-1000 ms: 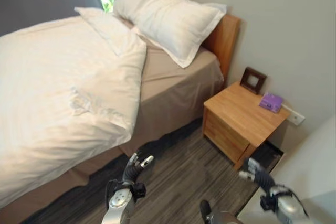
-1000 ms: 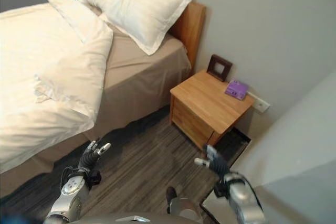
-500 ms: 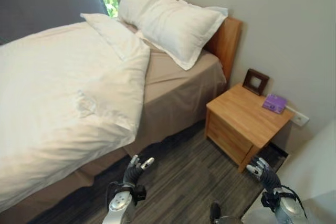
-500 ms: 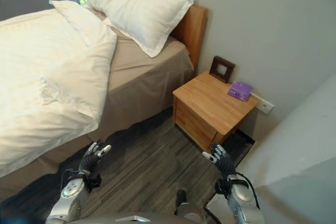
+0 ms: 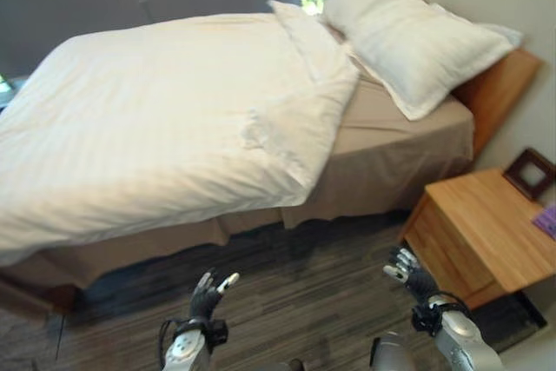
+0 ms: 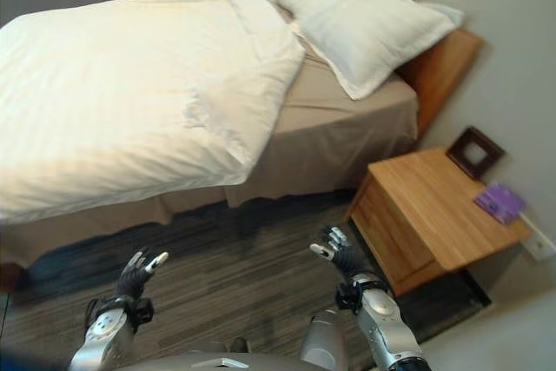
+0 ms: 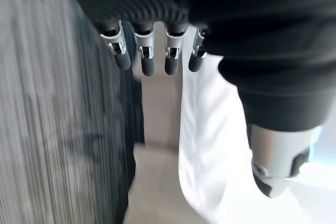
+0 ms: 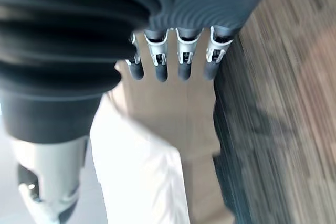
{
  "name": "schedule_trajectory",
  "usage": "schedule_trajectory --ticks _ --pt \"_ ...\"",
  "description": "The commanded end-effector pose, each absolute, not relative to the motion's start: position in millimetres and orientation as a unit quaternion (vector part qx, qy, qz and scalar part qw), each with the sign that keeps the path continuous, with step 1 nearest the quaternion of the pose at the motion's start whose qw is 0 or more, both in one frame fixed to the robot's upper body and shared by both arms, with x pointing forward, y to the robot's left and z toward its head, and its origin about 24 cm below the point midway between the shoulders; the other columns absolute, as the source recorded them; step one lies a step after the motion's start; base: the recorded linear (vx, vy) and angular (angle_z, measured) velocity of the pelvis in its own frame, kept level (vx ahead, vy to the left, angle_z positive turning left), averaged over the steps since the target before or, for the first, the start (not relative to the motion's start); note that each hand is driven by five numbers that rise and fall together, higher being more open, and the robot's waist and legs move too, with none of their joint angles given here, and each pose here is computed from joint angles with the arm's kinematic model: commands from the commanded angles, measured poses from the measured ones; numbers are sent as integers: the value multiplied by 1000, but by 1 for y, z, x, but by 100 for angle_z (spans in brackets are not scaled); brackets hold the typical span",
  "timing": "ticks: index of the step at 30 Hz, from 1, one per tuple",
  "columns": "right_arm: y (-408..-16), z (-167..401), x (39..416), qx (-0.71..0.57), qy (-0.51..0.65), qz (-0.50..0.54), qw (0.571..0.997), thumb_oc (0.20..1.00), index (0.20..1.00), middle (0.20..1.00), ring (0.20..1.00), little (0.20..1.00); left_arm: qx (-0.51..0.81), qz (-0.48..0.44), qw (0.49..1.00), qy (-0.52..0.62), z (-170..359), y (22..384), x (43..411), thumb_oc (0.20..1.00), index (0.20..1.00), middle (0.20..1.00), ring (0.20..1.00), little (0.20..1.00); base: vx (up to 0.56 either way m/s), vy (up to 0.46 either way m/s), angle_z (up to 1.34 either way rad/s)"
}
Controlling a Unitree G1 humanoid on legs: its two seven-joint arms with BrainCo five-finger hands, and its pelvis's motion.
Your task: Making the bed.
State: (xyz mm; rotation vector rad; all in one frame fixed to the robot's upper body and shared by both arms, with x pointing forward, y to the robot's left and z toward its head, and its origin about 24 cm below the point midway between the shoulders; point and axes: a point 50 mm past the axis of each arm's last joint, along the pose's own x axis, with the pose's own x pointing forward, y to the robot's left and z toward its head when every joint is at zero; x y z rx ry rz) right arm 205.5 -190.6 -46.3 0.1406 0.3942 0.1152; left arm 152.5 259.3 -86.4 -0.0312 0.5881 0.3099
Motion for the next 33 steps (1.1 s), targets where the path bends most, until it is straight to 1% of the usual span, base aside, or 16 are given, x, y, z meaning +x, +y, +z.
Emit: schedule_trajectory --ticks 1,6,9,11,14,19,22,24,28,33 --pt "-201 -26 215 62 141 56 986 1000 1000 1000 1000 1000 -18 128 970 204 -58 256 196 1000 1000 1000 1000 1000 290 8 103" --pt "-209 -25 210 63 140 48 987 1000 1000 1000 1000 1000 -6 121 972 203 -58 253 203 1000 1000 1000 1000 1000 294 -61 91" --pt "-214 -29 205 60 153 41 986 1000 1000 1000 1000 1000 -20 118 969 216 -64 248 197 1000 1000 1000 1000 1000 276 -125 49" --pt "-213 -27 207 53 151 47 986 1000 1000 1000 1000 1000 -42 136 963 228 -70 248 189 1000 1000 1000 1000 1000 300 -189 50" --pt "-212 -22 214 41 142 63 987 1000 1000 1000 1000 1000 -39 134 963 230 -70 248 187 1000 1000 1000 1000 1000 252 -224 21" --pt "-212 -17 221 33 133 72 988 1000 1000 1000 1000 1000 -54 137 965 216 -67 245 194 1000 1000 1000 1000 1000 167 -158 -29" --pt "-212 -15 221 41 130 77 988 1000 1000 1000 1000 1000 -57 124 971 195 -60 240 203 1000 1000 1000 1000 1000 195 -242 -23" --pt "-217 -20 216 20 145 66 987 1000 1000 1000 1000 1000 -60 105 974 194 -58 229 209 1000 1000 1000 1000 1000 254 -202 -2" --pt "-222 -17 217 10 138 55 989 1000 1000 1000 1000 1000 -39 78 975 202 -61 222 209 1000 1000 1000 1000 1000 255 24 8" --pt "-220 -21 214 4 146 53 988 1000 1000 1000 1000 1000 -39 65 974 215 -66 220 203 1000 1000 1000 1000 1000 123 86 -45"
